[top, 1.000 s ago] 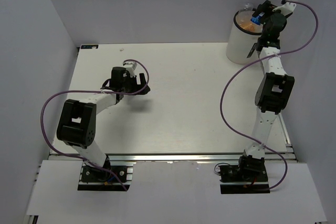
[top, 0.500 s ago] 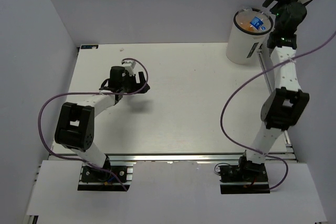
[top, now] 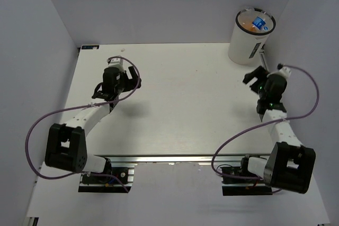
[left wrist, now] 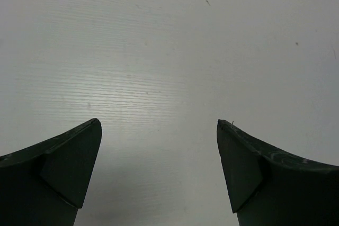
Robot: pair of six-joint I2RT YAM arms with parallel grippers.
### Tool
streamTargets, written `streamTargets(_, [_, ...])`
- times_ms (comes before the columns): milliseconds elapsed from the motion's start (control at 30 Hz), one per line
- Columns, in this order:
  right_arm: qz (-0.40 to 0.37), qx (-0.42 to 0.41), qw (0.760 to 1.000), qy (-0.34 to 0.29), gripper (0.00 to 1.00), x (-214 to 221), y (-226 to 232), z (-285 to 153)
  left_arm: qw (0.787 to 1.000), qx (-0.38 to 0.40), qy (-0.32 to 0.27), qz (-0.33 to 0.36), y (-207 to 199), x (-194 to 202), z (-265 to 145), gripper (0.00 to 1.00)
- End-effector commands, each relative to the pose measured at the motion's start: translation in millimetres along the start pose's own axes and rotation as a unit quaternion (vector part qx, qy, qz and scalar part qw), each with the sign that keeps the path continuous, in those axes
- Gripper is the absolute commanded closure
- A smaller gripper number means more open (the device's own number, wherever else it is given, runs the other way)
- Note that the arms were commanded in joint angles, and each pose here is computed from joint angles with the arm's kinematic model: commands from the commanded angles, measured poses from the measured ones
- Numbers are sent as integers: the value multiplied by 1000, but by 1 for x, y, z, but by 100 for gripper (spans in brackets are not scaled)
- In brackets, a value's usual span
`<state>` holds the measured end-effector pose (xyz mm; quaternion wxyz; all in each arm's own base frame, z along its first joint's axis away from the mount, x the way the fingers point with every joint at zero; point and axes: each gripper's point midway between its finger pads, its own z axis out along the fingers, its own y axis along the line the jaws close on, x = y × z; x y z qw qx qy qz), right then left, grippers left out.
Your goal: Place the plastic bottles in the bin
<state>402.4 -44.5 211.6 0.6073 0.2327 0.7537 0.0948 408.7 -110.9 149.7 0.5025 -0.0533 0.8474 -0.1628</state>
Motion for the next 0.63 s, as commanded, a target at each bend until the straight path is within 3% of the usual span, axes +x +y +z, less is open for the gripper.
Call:
streamTargets(0, [64,-10,998,4,11,27,-4,-21,992,-95,-78,-36,31,-34,-24,2])
streamTargets(167, [55,29,998,32,11,49,-23,-24,980,-128,-136,-66,51,-50,-44,2])
streamTargets(367, [60,23,997,33,11,54,-23,-20,977,-147,-132,-76,65,-47,-46,2])
streamTargets(600, [60,37,997,-8,11,45,-31,-23,976,-148,-137,-77,68,-47,-46,2])
